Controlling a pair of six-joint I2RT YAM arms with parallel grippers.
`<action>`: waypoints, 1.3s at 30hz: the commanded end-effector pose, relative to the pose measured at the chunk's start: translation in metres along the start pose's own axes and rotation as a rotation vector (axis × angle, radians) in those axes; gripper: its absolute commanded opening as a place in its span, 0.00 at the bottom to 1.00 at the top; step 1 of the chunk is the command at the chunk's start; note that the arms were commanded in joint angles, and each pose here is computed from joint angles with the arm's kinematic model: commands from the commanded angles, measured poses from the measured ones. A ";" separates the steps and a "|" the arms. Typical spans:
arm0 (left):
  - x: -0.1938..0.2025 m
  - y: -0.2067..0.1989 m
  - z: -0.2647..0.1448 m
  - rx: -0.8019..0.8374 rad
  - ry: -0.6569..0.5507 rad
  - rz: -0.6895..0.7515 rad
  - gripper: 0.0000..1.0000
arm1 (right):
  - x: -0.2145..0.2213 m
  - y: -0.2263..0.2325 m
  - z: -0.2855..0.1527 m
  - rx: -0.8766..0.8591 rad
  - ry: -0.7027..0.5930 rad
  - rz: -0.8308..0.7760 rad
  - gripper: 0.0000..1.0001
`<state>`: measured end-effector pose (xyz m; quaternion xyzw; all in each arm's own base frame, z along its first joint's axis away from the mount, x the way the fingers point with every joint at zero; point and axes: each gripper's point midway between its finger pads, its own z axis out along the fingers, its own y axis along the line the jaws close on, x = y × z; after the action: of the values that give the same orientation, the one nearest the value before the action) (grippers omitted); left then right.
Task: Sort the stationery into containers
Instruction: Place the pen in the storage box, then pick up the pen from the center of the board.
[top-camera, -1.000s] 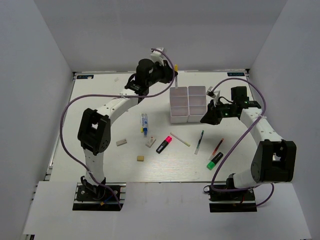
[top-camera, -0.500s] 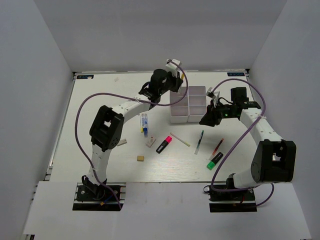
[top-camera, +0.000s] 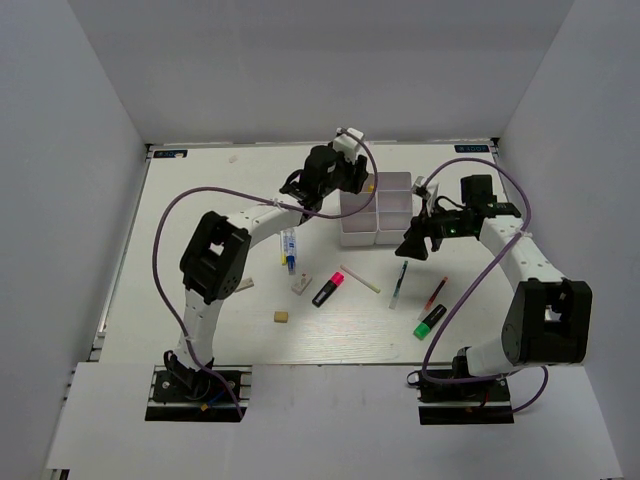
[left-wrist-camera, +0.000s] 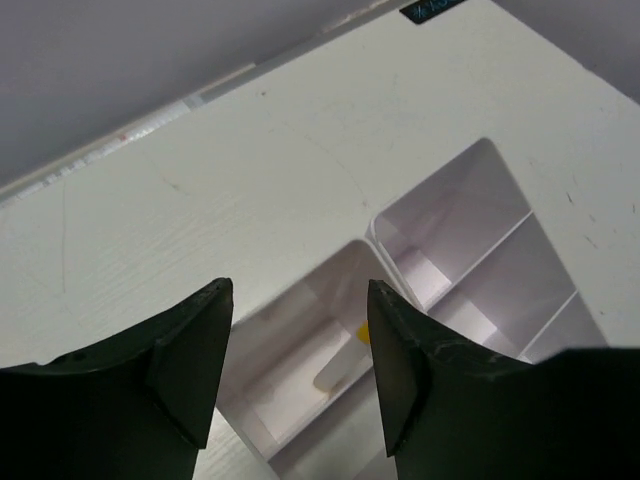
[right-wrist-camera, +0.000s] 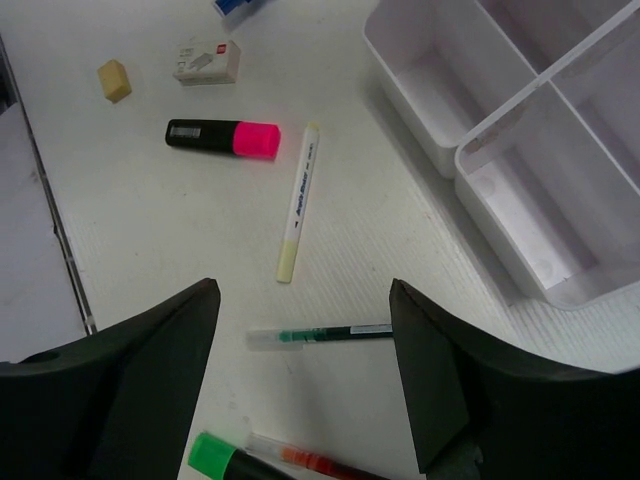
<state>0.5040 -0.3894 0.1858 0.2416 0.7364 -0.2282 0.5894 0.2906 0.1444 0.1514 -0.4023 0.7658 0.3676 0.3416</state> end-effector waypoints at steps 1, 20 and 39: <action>-0.040 -0.014 -0.019 0.032 -0.070 0.022 0.67 | -0.011 0.009 0.003 -0.066 -0.018 -0.034 0.76; -0.043 0.020 -0.230 -0.279 0.048 -0.321 1.00 | 0.022 0.025 0.097 0.063 0.284 -0.163 0.62; 0.078 0.036 -0.299 -0.525 0.225 -0.581 1.00 | 0.058 0.000 0.157 0.277 0.471 -0.117 0.47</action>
<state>0.2870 -0.1758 0.1632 -0.0901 0.8715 -0.1655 0.4527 0.2809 0.2440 0.0199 -0.4782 0.8424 0.1574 0.1922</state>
